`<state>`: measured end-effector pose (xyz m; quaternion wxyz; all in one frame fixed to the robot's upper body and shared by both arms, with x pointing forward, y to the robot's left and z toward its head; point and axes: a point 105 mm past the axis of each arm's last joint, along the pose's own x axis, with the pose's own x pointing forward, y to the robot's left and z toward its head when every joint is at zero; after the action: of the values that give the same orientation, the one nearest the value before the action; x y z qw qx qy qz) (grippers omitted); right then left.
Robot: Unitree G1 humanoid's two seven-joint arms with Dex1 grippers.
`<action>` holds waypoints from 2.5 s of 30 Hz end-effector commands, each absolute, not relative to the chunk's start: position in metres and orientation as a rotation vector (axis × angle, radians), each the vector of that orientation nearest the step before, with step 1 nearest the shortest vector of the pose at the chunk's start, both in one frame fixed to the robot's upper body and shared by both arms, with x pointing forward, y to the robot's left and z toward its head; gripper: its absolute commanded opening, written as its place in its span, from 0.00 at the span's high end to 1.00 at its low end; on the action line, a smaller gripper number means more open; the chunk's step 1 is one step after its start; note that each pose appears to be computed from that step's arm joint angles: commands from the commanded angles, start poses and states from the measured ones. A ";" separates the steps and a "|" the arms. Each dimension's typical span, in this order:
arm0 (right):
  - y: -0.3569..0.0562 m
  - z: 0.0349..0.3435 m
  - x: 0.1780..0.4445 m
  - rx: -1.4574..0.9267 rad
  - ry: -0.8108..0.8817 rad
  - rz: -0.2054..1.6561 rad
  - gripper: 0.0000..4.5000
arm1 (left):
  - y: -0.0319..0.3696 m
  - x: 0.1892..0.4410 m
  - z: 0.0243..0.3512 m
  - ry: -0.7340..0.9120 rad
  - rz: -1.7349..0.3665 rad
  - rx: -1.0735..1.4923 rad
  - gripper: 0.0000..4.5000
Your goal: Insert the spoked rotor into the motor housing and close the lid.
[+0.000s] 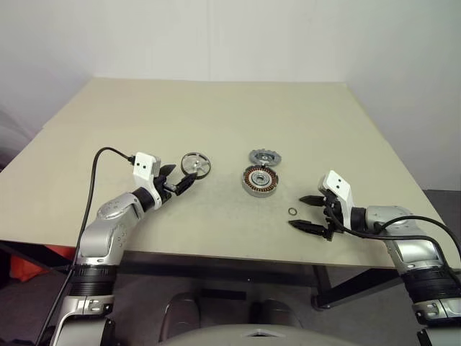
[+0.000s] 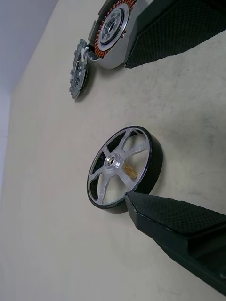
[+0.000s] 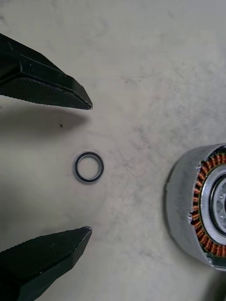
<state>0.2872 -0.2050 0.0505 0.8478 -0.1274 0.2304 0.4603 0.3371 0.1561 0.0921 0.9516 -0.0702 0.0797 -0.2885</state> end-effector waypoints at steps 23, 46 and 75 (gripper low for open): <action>-0.201 0.053 0.296 -0.318 0.408 0.960 0.00 | 0.160 0.339 0.102 0.137 -0.585 -0.120 0.01; -0.207 0.042 0.293 -0.293 0.402 0.971 0.58 | 0.165 0.343 0.113 0.103 -0.575 -0.144 0.00; -0.164 0.132 0.349 -0.181 0.059 0.915 0.86 | 0.168 0.346 0.113 0.100 -0.559 -0.130 0.00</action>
<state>0.3463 -0.1676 0.1105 0.8911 -0.0856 0.0654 0.4408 0.3430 0.1666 0.0999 0.9560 -0.0733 0.0726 -0.2745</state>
